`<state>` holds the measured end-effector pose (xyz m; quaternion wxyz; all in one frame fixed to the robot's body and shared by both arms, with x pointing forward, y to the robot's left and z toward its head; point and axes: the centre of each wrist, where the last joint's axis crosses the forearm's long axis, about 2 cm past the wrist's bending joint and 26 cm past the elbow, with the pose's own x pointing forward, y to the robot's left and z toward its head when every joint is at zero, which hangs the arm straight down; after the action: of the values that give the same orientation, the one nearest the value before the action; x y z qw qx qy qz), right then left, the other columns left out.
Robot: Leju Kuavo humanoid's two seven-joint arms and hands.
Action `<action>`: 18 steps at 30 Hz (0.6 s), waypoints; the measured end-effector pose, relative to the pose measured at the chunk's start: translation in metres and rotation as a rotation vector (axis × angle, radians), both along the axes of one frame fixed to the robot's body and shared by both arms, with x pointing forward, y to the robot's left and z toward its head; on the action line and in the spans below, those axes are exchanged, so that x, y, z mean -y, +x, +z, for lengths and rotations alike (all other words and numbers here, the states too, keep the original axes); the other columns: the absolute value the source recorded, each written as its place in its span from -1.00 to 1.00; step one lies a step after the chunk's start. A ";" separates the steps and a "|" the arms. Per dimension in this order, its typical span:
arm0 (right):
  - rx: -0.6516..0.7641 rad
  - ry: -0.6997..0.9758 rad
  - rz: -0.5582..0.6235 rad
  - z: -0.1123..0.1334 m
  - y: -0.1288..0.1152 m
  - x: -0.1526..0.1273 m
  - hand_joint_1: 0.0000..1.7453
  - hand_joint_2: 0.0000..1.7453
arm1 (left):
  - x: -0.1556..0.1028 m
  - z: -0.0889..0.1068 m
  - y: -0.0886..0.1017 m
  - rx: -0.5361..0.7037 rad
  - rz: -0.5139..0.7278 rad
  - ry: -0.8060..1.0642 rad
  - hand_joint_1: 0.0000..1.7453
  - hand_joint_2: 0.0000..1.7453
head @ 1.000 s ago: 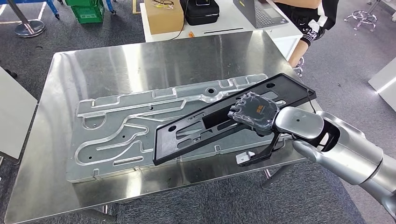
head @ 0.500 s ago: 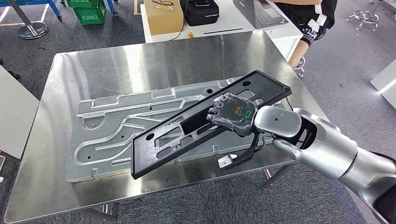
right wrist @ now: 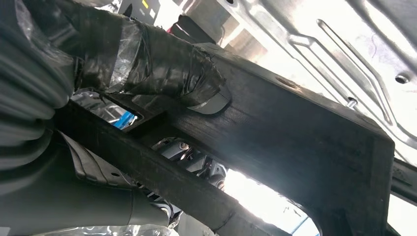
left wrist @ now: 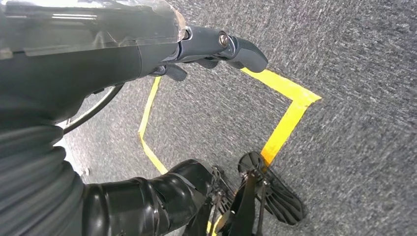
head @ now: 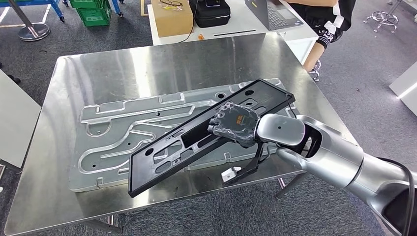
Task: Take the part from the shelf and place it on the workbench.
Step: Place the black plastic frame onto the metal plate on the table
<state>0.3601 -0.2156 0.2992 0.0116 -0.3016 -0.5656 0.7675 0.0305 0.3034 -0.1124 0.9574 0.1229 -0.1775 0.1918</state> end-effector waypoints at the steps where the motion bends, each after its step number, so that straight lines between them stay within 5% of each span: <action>1: -0.002 0.001 0.000 0.001 0.001 0.000 1.00 1.00 | -0.002 0.000 0.000 0.000 0.003 0.002 -1.00 1.00; 18: -0.034 -0.015 -0.063 0.025 0.016 0.013 1.00 1.00 | -0.025 0.001 -0.005 -0.027 0.069 0.031 -1.00 1.00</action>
<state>0.3757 -0.2283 0.3241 0.0431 -0.3060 -0.5497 0.7761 0.0256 0.3282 -0.1117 0.9505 0.1463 -0.1630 0.2204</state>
